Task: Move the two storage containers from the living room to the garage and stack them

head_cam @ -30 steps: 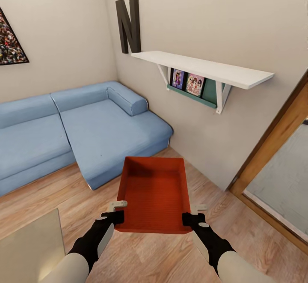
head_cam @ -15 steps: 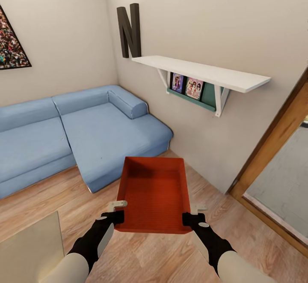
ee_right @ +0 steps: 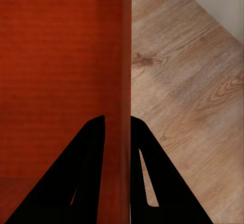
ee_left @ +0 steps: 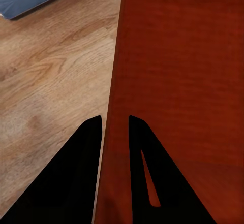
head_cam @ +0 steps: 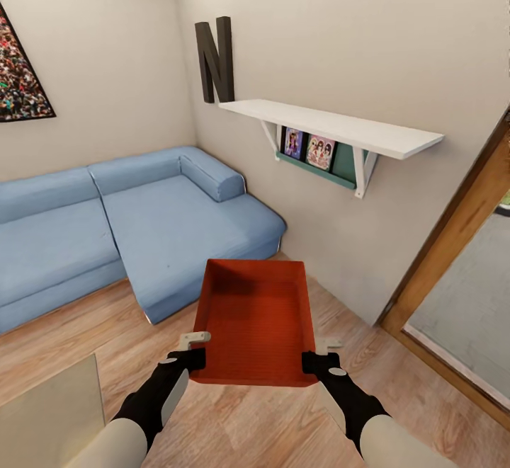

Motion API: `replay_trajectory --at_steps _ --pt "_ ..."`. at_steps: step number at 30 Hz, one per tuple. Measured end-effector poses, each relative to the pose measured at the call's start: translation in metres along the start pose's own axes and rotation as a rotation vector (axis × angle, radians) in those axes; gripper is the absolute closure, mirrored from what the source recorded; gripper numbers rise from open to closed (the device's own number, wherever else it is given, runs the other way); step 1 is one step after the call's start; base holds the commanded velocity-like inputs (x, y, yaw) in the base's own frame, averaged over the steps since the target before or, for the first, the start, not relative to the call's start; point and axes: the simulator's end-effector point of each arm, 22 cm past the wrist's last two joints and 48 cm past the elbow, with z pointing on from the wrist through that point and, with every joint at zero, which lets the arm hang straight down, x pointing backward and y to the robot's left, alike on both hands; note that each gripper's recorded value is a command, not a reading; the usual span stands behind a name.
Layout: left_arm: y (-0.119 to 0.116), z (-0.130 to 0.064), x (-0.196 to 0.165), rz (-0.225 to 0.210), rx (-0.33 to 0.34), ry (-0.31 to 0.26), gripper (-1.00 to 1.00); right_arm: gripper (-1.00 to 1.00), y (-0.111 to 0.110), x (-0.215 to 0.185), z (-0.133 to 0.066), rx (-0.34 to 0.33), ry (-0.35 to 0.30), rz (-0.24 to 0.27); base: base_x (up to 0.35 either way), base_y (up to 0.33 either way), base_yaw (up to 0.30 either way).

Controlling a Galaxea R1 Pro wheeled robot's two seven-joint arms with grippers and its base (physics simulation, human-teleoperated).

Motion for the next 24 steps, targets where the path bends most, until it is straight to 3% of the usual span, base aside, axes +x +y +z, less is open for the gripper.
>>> replay_trajectory --at_steps 24 --pt "-0.001 -0.011 -0.018 -0.001 0.005 -0.035 1.00 1.00 0.000 -0.019 -0.010 0.001 -0.036 0.002 0.000 0.000 0.000"
